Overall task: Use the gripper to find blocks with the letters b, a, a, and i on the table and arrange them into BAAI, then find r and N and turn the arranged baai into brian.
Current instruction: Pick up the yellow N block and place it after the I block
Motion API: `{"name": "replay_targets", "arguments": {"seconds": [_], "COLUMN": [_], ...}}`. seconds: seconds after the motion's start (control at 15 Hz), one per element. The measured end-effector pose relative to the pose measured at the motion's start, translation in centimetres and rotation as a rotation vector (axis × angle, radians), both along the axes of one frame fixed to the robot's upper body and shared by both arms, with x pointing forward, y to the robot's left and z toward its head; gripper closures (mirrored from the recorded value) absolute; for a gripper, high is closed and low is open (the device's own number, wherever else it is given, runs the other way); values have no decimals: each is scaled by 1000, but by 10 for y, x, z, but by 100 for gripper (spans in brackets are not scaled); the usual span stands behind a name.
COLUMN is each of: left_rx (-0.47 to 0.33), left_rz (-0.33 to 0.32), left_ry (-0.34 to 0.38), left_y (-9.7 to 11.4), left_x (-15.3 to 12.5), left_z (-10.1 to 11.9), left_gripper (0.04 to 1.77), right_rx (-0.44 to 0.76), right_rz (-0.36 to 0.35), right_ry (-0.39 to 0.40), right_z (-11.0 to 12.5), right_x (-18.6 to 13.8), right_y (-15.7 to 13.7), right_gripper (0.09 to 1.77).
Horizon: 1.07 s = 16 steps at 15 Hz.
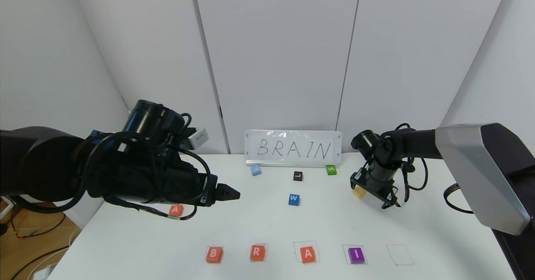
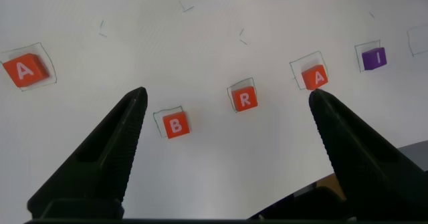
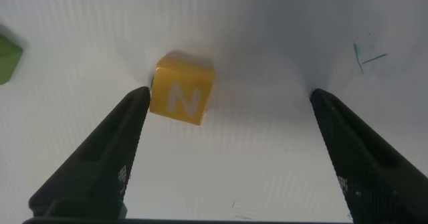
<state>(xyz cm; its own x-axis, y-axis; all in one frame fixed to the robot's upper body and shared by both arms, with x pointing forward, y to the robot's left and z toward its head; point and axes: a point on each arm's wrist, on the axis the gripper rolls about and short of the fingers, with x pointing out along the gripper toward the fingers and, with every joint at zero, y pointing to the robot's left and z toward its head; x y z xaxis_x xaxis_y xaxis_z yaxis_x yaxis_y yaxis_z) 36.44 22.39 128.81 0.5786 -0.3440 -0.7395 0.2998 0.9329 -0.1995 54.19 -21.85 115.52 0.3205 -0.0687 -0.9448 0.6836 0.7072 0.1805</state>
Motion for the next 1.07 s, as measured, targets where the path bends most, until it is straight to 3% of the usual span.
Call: {"name": "replay_targets", "arguments": {"seconds": [1.07], "left_rx": [1], "left_rz": [-1], "left_ry": [3], "left_y": [0], "left_x": [0], "left_z": [-1], "left_gripper": [9], "right_rx": [2], "right_rz": [2], "right_ry": [-12], "right_z": [1], "right_x": [1], "right_y": [1], "right_gripper": [15]}}
